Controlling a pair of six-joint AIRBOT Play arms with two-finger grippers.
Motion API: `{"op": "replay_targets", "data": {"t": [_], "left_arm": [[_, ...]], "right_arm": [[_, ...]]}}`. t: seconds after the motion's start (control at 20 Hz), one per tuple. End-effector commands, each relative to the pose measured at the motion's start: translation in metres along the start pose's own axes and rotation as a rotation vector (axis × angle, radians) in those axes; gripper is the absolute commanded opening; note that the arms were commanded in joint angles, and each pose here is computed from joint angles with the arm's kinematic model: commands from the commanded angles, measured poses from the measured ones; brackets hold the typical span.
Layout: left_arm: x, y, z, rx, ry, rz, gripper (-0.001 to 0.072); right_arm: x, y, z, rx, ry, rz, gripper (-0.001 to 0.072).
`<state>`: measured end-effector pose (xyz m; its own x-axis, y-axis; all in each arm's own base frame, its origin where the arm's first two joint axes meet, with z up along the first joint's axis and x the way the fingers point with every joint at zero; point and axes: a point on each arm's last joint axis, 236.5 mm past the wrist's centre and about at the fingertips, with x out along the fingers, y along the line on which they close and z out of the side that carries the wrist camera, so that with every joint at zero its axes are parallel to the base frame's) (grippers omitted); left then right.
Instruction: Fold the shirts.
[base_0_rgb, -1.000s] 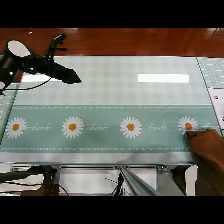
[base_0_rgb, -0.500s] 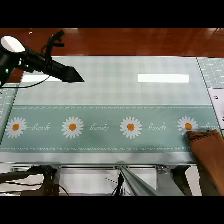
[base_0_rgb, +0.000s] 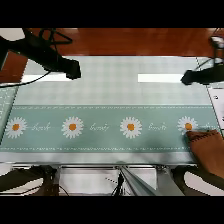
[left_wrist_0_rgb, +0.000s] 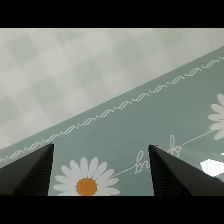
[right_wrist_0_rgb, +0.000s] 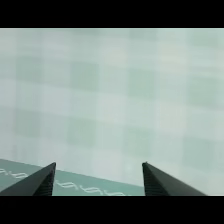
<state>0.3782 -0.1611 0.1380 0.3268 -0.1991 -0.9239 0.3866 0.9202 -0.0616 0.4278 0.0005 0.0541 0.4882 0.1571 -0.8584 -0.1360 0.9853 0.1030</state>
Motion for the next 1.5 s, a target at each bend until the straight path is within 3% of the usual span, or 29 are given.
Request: {"op": "replay_targets", "data": {"t": [0.0, 0.4, 0.6, 0.8, 1.25, 1.3, 1.35, 1.4, 1.45], "left_arm": [[-0.001, 0.021, -0.024, -0.084, 0.085, 0.230, 0.0720], [0.034, 0.024, -0.038, 0.093, 0.135, 0.287, 0.0720], [0.034, 0.036, -0.031, 0.080, 0.111, 0.293, 0.0720], [0.035, 0.044, -0.021, 0.072, 0.067, 0.296, 0.0720], [0.081, 0.046, -0.025, 0.085, 0.155, 0.297, 0.0720], [0.084, 0.045, -0.027, 0.083, 0.164, 0.290, 0.0711], [0.085, 0.040, -0.027, 0.078, 0.161, 0.269, 0.0573], [0.084, 0.037, -0.025, 0.076, 0.151, 0.259, 0.0483], [0.081, 0.037, -0.025, 0.075, 0.147, 0.259, 0.0474]], "right_arm": [[0.021, 0.055, -0.005, -0.036, 0.086, 0.084, 0.0620], [-0.058, -0.042, -0.049, 0.210, 0.152, -0.018, 0.0568], [-0.058, -0.067, -0.110, 0.218, 0.422, -0.091, 0.0555], [-0.042, -0.059, -0.156, 0.267, 0.691, -0.017, 0.0555], [-0.007, -0.063, -0.109, 0.245, 0.456, 0.007, 0.0554], [-0.006, -0.061, -0.108, 0.249, 0.450, 0.016, 0.0555], [-0.006, -0.060, -0.106, 0.252, 0.445, 0.023, 0.0554], [-0.005, -0.059, -0.106, 0.253, 0.444, 0.026, 0.0555], [-0.005, -0.059, -0.106, 0.253, 0.444, 0.027, 0.0554]]}}
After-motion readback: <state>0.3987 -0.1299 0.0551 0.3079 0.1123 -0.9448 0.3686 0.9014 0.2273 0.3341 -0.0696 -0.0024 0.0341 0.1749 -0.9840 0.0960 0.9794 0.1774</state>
